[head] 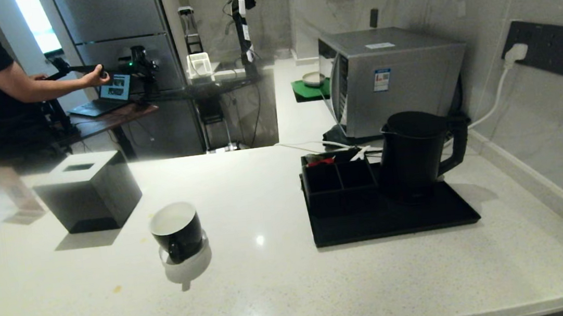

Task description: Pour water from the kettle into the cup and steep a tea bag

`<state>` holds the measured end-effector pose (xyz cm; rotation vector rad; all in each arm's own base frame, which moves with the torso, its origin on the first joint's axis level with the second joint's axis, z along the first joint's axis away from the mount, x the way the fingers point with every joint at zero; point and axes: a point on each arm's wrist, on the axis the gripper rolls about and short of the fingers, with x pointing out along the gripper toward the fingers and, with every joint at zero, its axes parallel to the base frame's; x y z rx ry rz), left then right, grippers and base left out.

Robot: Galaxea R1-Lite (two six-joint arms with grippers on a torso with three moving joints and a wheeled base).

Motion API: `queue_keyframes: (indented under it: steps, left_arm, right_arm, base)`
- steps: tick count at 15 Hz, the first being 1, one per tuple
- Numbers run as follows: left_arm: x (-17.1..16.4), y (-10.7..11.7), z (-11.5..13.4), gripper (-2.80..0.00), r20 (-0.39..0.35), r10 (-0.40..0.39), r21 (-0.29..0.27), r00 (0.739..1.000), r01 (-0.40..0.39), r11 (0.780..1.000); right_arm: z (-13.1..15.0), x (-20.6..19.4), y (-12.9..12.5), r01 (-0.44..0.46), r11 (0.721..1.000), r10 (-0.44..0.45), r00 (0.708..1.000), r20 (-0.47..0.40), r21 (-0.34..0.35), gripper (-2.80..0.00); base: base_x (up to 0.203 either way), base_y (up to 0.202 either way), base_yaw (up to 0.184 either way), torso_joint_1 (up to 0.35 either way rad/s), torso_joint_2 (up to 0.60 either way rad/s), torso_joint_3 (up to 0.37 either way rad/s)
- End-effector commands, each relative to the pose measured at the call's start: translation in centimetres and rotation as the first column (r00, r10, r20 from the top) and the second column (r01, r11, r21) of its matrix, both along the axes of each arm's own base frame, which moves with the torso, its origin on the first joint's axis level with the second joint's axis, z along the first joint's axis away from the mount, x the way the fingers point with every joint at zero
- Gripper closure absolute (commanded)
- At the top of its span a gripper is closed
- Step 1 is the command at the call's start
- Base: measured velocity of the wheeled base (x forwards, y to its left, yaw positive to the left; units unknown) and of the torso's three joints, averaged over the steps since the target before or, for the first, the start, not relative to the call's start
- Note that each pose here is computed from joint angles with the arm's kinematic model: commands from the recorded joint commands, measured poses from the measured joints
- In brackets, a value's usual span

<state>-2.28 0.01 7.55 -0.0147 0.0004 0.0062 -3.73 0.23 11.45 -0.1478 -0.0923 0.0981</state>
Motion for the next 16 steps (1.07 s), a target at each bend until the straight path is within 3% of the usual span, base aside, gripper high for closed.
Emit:
queue_keyframes:
  steps: [1,7,11,16]
  left_arm:
    - [0.0,0.0,0.0,0.0,0.0,0.001,-0.001,1.0,-0.001,1.0]
    - [0.0,0.0,0.0,0.0,0.0,0.0,-0.001,1.0,0.0,1.0]
    - [0.0,0.0,0.0,0.0,0.0,0.0,-0.001,1.0,0.0,1.0]
    - [0.0,0.0,0.0,0.0,0.0,0.001,-0.001,1.0,-0.001,1.0]
  right_arm:
    - [0.8,0.2,0.0,-0.012,1.0,0.012,1.0,-0.021,-0.002,0.0]
    - [3.1,2.6,0.2,-0.083,0.997,0.083,0.981,-0.176,0.006,0.0]
    - [3.3,5.4,0.2,-0.105,0.994,0.109,0.94,-0.322,0.031,0.0]
    - [3.2,10.8,0.3,-0.084,0.991,0.12,0.89,-0.441,0.1,0.0]
  base:
    - [0.0,0.0,0.0,0.0,0.0,0.0]
    - [0.0,0.0,0.0,0.0,0.0,0.0]
    - [0.0,0.0,0.0,0.0,0.0,0.0]
    - [0.0,0.0,0.0,0.0,0.0,0.0]
